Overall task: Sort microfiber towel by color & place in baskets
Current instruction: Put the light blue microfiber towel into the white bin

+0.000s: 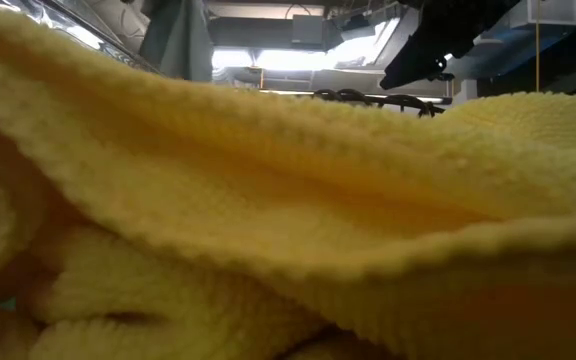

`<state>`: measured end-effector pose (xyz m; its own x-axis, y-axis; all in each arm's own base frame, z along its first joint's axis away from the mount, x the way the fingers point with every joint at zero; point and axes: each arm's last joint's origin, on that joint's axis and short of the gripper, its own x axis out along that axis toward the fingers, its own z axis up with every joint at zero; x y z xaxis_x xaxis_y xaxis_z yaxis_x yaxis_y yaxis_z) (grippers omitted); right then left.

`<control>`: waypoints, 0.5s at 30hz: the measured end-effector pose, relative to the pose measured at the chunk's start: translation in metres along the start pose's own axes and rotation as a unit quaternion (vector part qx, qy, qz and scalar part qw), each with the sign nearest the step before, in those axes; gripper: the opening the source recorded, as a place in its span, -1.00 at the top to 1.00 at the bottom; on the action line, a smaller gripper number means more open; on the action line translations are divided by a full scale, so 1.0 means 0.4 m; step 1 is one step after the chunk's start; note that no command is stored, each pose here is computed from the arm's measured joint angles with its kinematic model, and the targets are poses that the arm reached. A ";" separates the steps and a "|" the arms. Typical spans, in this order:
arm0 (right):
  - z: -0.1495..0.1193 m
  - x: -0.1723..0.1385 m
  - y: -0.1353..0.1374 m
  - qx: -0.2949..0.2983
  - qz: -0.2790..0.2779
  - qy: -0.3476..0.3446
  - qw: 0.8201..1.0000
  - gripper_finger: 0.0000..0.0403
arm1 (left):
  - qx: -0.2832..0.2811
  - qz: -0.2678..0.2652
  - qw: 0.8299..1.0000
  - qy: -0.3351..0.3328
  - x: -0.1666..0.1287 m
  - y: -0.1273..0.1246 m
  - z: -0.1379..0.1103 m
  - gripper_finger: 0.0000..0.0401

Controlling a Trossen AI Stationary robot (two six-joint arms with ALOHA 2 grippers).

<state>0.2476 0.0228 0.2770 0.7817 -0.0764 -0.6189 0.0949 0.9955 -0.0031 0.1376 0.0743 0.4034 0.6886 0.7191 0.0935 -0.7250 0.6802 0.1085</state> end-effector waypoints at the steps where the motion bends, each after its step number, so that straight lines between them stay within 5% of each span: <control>1: 0.000 0.000 0.000 0.000 0.000 0.000 1.000 0.10 | -0.005 -0.002 1.000 0.001 -0.007 0.002 0.001 0.99; 15: 0.000 0.000 0.000 0.000 0.000 -0.001 1.000 0.10 | 0.013 -0.040 0.993 0.112 0.025 -0.044 -0.065 0.98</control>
<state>0.2477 0.0228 0.2770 0.7824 -0.0763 -0.6181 0.0948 0.9955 -0.0029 0.1567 0.0731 0.3768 0.7219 0.6781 -0.1383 -0.6648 0.7350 0.1333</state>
